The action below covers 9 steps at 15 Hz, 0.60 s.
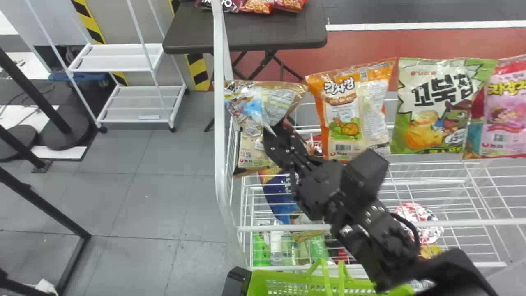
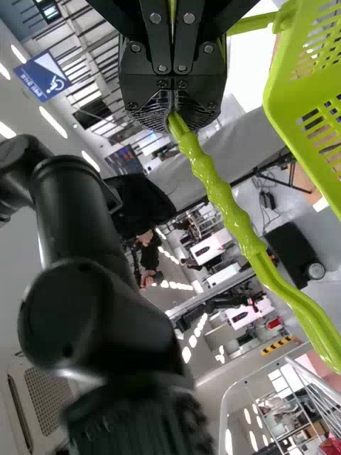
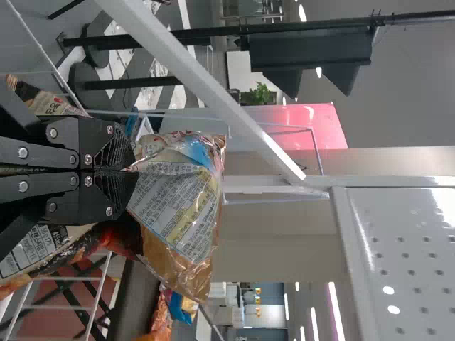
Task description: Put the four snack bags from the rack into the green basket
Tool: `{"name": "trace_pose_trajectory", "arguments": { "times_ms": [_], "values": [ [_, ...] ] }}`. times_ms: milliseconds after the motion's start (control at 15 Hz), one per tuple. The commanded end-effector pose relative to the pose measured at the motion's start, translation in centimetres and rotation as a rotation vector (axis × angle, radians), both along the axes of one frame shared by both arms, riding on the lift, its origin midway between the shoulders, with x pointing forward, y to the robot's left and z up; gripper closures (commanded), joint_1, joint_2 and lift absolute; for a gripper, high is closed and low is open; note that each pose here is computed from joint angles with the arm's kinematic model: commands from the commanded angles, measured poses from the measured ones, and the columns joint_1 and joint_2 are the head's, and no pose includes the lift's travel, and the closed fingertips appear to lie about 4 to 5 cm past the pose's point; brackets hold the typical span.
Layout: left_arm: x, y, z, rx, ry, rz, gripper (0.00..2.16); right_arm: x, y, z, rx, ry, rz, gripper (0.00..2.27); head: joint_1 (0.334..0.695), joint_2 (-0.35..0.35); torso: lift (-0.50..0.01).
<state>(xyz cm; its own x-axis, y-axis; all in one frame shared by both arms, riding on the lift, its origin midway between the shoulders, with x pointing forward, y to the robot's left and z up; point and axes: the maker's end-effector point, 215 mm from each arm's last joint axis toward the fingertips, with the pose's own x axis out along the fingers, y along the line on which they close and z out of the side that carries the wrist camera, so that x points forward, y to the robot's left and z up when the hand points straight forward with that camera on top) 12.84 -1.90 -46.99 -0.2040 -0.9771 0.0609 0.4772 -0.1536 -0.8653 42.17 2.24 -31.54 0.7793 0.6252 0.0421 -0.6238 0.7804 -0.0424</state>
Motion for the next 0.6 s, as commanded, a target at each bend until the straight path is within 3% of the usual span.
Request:
{"name": "trace_pose_trajectory", "arguments": {
  "times_ms": [0,200,267,467,533],
  "values": [
    [-0.1,-0.4,0.1,-0.001,-0.001,-0.001,2.13,-4.4,-4.3,1.3,-0.046,-0.026,-0.035,1.93,0.695,0.018,-0.006],
    [-0.8,-1.3,-0.5,0.02,0.002,-0.01,2.13,-8.0,-10.6,1.9,-0.074,-0.002,-0.092,1.93,0.695,-0.095,-0.006],
    [-0.8,-1.5,-0.5,0.02,0.005,-0.004,2.13,-8.7,-12.6,1.9,-0.089,0.015,-0.106,1.93,0.695,-0.191,-0.006],
    [-0.7,-1.4,-0.6,0.034,-0.002,0.015,2.13,-11.1,-17.7,0.3,-0.188,0.078,-0.156,1.93,0.695,-0.344,-0.006],
    [-0.6,-1.0,-0.6,0.039,-0.003,0.026,2.13,-12.4,-18.8,-0.6,-0.22,0.115,-0.141,1.93,0.695,-0.35,-0.006]
  ]
}}
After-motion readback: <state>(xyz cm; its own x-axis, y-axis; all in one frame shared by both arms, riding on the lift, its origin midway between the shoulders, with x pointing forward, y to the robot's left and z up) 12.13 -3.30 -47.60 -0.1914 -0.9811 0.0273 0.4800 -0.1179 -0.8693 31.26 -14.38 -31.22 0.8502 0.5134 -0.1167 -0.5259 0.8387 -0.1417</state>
